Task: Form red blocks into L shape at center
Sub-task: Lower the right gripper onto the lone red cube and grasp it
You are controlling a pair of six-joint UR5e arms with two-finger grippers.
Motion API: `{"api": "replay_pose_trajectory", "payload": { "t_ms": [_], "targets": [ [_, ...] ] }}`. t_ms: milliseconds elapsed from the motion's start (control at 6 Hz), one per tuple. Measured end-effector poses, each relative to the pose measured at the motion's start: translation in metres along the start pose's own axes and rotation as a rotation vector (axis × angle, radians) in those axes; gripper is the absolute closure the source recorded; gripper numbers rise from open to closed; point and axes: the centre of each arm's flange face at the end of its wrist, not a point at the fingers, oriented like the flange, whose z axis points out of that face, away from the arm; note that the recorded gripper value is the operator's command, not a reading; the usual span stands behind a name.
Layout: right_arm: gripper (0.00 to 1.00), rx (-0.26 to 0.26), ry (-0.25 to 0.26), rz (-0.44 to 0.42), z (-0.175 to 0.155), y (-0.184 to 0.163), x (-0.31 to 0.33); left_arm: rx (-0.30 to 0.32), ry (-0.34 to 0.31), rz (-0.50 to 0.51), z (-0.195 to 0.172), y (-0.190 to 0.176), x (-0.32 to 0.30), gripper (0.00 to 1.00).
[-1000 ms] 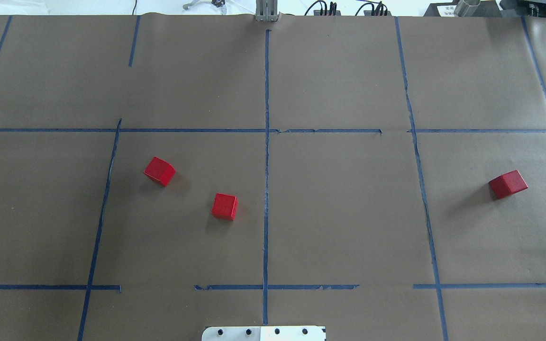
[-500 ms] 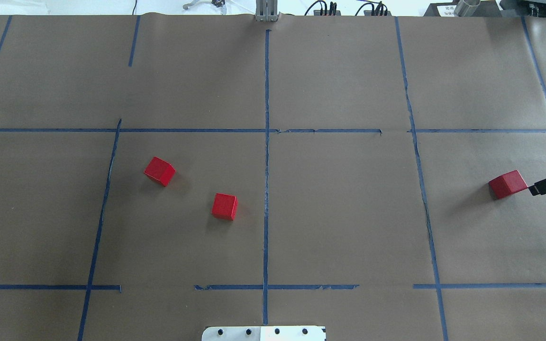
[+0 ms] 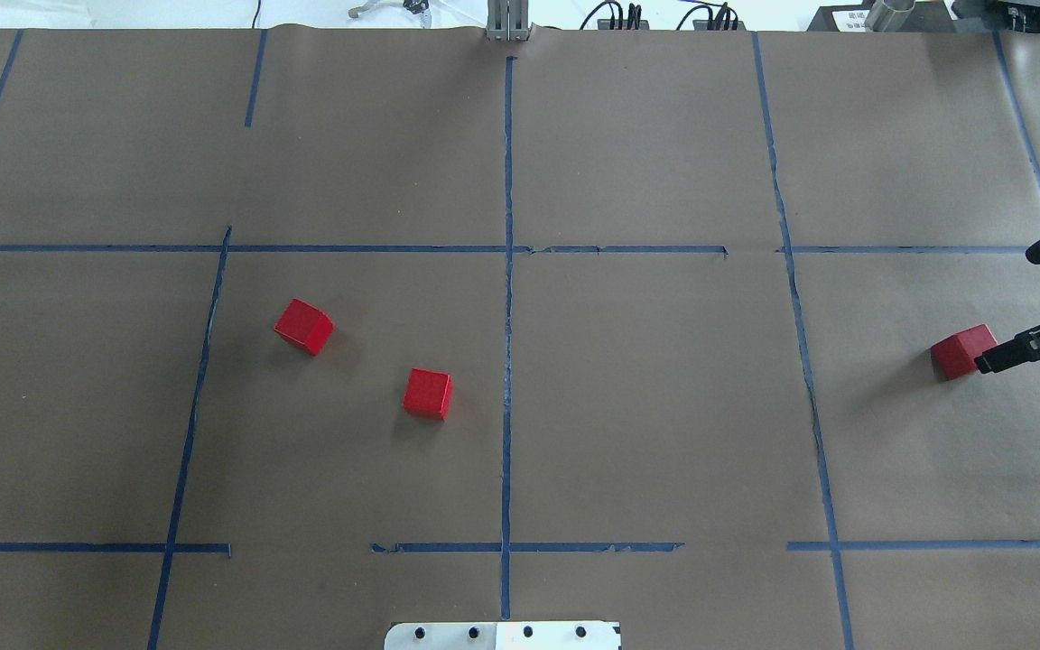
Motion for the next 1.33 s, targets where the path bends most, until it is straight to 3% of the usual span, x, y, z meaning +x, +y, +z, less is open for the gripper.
{"api": "replay_pose_trajectory", "payload": {
  "t_ms": [333, 500, 667, 1000, 1333],
  "targets": [
    [0.01, -0.03, -0.008, -0.028, 0.024, -0.011, -0.012, 0.0, 0.0, 0.001, 0.0, 0.0, 0.0, 0.0],
    [0.56, -0.041, -0.008, -0.036, 0.033, -0.016, -0.016, 0.0, -0.001, 0.001, 0.0, 0.0, 0.0, 0.0],
    [0.98, -0.046, -0.007, -0.04, 0.037, -0.019, -0.017, -0.001, -0.001, 0.0, 0.0, 0.001, 0.0, 0.0],
    [1.0, -0.043, -0.012, -0.043, 0.036, -0.022, -0.02, -0.001, 0.0, 0.0, 0.001, 0.001, -0.001, 0.0],
    [1.0, -0.002, -0.054, 0.002, 0.017, -0.043, -0.065, 0.006, 0.0, 0.009, -0.002, -0.003, 0.003, 0.0]
  ]
}}
